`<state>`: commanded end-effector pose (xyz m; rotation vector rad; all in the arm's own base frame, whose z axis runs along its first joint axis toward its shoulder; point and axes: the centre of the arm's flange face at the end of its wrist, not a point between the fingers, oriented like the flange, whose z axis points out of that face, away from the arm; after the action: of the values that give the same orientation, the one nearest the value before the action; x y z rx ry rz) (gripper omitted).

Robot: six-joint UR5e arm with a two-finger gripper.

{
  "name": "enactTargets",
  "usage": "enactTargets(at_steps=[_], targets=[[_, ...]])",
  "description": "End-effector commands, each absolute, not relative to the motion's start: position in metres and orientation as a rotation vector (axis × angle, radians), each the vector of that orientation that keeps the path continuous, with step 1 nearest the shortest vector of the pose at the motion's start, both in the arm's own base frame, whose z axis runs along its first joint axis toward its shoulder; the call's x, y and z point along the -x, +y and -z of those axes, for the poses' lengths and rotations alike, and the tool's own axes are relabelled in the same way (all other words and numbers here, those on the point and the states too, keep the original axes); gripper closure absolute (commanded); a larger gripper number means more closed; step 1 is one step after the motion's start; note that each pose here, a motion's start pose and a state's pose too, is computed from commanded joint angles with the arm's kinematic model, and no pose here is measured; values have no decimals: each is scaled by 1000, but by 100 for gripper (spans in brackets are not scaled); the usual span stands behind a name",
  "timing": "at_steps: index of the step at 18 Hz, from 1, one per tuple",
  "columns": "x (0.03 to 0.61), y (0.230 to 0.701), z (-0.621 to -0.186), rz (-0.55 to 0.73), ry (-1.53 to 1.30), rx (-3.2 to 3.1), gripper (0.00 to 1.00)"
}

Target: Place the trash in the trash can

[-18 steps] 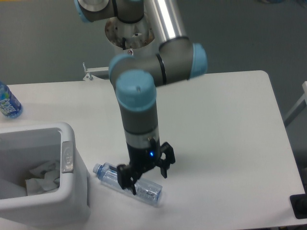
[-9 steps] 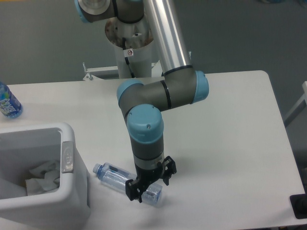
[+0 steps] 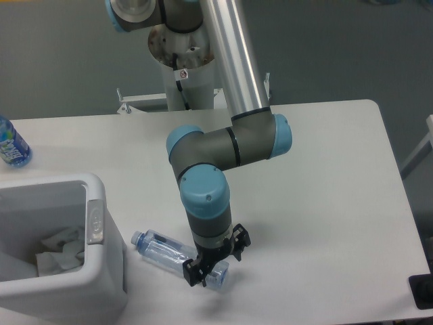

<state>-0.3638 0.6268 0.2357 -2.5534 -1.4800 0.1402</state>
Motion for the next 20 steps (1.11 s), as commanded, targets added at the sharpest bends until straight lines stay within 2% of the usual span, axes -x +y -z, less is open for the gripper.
enactTargets(at_steps=[16,19,20], targets=[[356,635,-203,-127,-1588,2527,0],[357,637,-201,-128,-1601,2518,4],[358,636,-198,-135,-1610,2518,9]])
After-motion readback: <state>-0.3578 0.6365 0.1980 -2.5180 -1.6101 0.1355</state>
